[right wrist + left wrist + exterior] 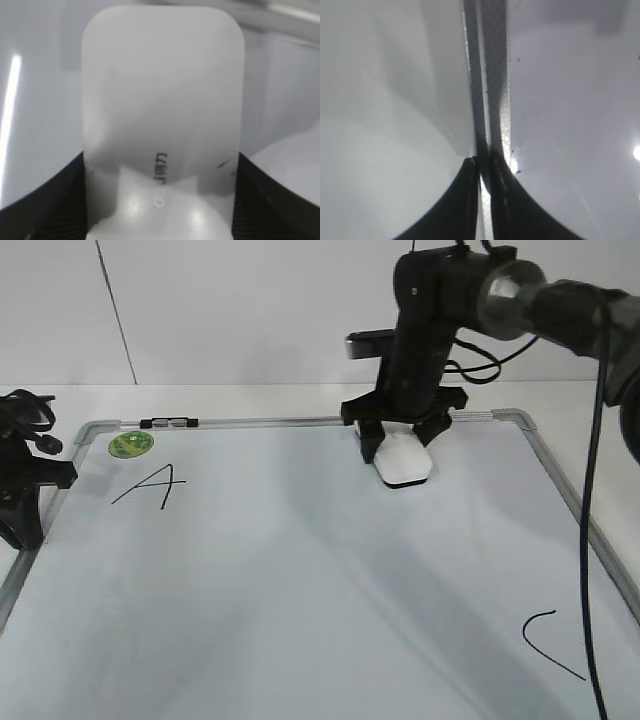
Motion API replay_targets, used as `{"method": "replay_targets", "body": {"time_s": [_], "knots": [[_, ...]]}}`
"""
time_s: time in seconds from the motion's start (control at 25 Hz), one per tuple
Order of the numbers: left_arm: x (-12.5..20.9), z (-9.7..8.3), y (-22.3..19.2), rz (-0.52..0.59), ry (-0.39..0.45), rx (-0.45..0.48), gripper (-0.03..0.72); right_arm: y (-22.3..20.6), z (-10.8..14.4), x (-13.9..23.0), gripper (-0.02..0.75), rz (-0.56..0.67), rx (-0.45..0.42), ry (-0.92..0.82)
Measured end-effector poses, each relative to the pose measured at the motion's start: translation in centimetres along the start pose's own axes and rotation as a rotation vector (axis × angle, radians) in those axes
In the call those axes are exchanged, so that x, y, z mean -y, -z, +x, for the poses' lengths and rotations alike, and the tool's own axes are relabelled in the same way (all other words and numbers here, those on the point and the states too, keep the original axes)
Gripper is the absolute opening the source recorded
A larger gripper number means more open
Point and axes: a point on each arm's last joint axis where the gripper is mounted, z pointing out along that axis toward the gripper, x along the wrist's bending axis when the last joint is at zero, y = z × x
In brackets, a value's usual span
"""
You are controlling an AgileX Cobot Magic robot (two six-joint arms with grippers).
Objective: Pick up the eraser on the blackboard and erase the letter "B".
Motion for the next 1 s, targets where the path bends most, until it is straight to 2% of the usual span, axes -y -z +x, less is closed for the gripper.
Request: {"method": "replay_targets", "body": {"time_s": [0.12, 0.32, 0.44, 0.6, 0.8, 1.0], "knots": [[0.0, 0.0, 0.0, 0.0, -0.001, -0.001, 0.026, 0.1, -2.5, -0.2, 0.54, -0.004, 0.002, -0.056], [0.0, 0.0, 0.0, 0.0, -0.001, -0.001, 0.026, 0.8, -2.8, -0.1, 0.54, -0.011, 0.01, -0.058], [0.0, 0.0, 0.0, 0.002, -0.001, -0.001, 0.026, 2.6, -2.8, 0.4, 0.54, -0.019, 0.009, -0.058], [0.0, 0.0, 0.0, 0.002, -0.001, -0.001, 0.026, 6.5, -2.8, 2.4, 0.54, -0.028, 0.009, -0.046], [0.0, 0.0, 0.0, 0.002, -0.001, -0.001, 0.026, 9.0, -3.4, 5.4, 0.54, 0.002, 0.013, -0.025], [0.0, 0.0, 0.0, 0.002, 0.002, 0.004, 0.026, 10.1, -6.6, 8.2, 0.54, 0.041, 0.027, -0.085]]}}
